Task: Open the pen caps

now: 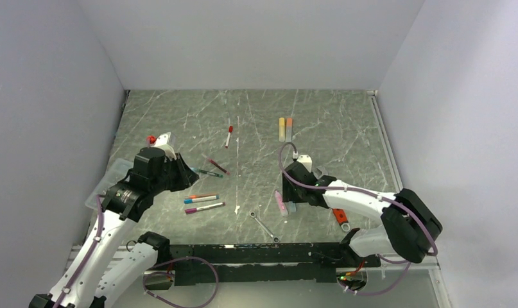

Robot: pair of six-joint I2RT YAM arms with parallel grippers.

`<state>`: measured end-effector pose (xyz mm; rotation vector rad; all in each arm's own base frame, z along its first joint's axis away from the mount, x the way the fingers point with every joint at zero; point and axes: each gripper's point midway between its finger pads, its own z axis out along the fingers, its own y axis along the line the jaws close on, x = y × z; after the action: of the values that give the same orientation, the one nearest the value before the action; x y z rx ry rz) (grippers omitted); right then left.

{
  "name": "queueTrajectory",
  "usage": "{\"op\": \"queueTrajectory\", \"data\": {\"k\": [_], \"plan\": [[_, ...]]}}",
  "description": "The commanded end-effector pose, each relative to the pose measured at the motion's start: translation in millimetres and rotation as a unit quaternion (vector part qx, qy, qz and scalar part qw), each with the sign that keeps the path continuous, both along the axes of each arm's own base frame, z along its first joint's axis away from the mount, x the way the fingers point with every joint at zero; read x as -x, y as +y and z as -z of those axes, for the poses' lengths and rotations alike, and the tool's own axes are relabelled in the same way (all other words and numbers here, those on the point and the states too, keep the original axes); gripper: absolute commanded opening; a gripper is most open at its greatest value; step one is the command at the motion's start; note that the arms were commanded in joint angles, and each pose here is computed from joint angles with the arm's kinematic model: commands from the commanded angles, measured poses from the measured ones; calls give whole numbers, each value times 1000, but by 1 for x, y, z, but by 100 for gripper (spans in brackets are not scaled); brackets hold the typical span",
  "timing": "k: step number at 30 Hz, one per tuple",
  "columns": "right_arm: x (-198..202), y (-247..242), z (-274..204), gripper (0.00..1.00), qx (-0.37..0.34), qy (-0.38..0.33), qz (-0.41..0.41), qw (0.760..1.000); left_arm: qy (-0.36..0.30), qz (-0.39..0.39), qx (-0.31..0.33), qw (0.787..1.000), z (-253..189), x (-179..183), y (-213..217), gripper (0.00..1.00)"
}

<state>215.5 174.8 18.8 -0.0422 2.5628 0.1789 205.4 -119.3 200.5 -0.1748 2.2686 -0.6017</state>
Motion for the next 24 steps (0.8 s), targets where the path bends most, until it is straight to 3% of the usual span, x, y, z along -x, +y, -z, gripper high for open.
{"op": "queueTrajectory", "data": {"k": [1, 4, 6, 13, 19, 24], "plan": [[-7, 6, -21, 69, -40, -28, 14, 999, -4, 4, 6, 1000, -1, -3, -3, 0], [-4, 20, -28, 89, -96, -28, -4, 995, 3, -10, 0, 1000, 4, -4, 1, 0], [-2, 26, -27, 94, -129, -15, -9, 992, 13, -34, -10, 999, 10, -6, 8, 0], [3, 31, -18, 97, -163, 6, -6, 987, 59, -147, -110, 981, 38, -29, 49, 2], [-11, 23, -47, 100, -160, -47, 9, 986, 121, -213, -199, 949, 79, -69, 89, 0], [-37, 14, -88, 100, -130, -106, 24, 986, 199, -270, -182, 924, 115, -83, 126, 1]]}}
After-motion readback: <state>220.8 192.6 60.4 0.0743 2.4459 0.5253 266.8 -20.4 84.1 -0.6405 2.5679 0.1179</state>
